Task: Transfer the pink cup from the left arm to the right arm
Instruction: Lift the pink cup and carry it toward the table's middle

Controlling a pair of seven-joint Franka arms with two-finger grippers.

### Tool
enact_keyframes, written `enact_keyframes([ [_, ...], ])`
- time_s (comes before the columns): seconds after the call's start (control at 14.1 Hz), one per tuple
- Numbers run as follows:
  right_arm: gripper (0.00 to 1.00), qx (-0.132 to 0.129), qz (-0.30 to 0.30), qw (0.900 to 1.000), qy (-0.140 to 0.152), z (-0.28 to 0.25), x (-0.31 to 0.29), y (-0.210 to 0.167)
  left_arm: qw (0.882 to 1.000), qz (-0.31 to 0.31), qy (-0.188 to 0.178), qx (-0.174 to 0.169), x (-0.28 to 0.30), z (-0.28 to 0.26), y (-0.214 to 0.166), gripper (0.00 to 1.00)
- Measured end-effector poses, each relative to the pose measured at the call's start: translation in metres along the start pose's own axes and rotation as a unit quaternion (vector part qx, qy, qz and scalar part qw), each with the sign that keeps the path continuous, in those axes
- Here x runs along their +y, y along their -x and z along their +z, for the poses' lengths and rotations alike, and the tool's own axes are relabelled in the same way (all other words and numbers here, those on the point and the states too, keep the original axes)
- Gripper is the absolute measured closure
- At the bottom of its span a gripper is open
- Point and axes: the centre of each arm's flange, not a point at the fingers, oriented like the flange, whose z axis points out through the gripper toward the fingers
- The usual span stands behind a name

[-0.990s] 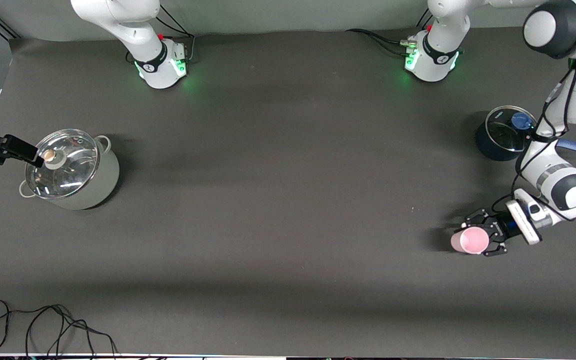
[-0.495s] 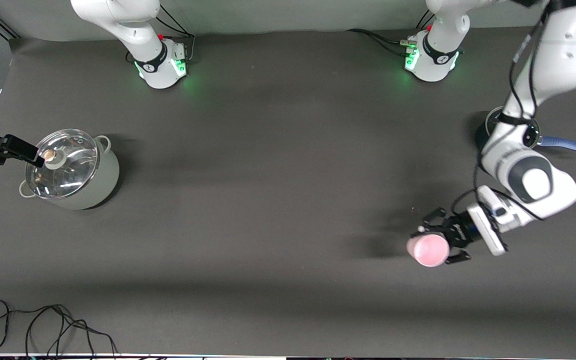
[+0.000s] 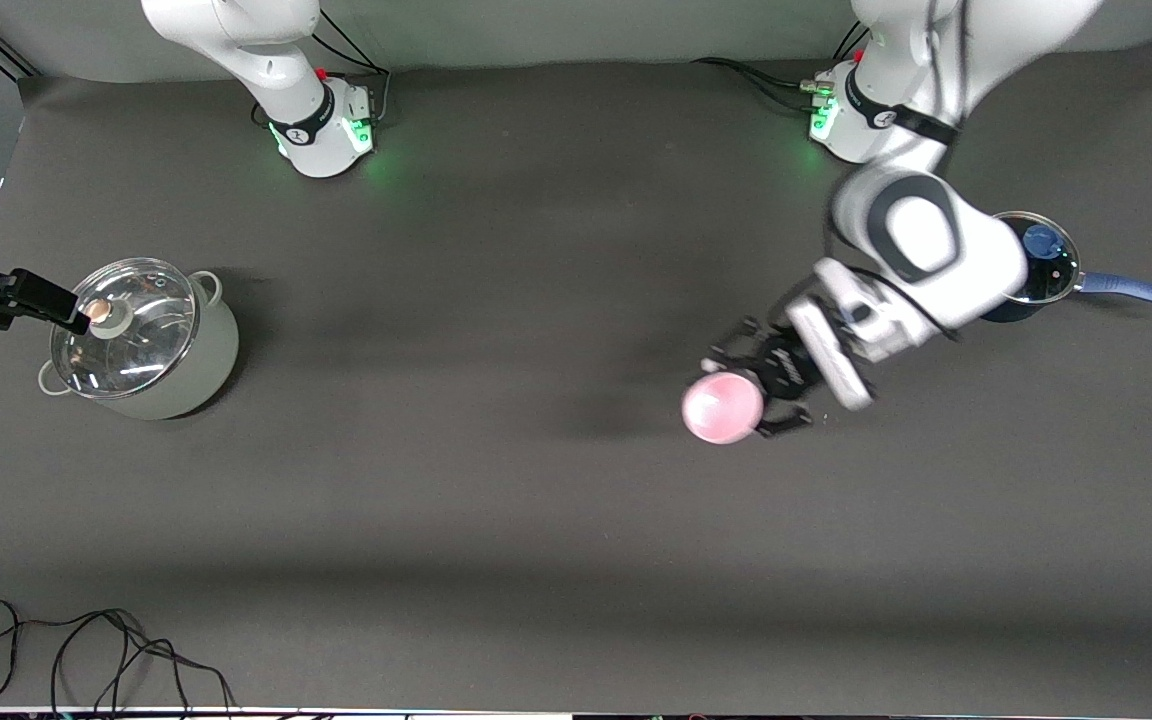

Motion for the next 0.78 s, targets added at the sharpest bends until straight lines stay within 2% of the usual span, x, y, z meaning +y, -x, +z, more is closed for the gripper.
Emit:
enact_keyframes([
  [0.28, 0.00, -0.016, 0.003, 1.000, -0.010, 0.001, 0.000, 0.004, 1.000, 0.006, -0.010, -0.011, 0.084, 0.033, -0.013, 0.35],
  [0.49, 0.02, -0.027, 0.030, 0.998, -0.055, -0.001, 0.017, 0.008, 1.000, 0.017, -0.021, -0.013, 0.137, 0.041, -0.029, 0.35],
  [0.57, 0.03, -0.030, 0.039, 0.997, -0.062, -0.002, 0.023, 0.010, 0.999, 0.022, -0.024, -0.011, 0.149, 0.040, -0.035, 0.35],
  [0.78, 0.04, -0.037, 0.114, 0.991, -0.067, -0.016, 0.015, 0.016, 0.999, 0.028, -0.031, -0.004, 0.174, 0.035, -0.049, 0.35],
])
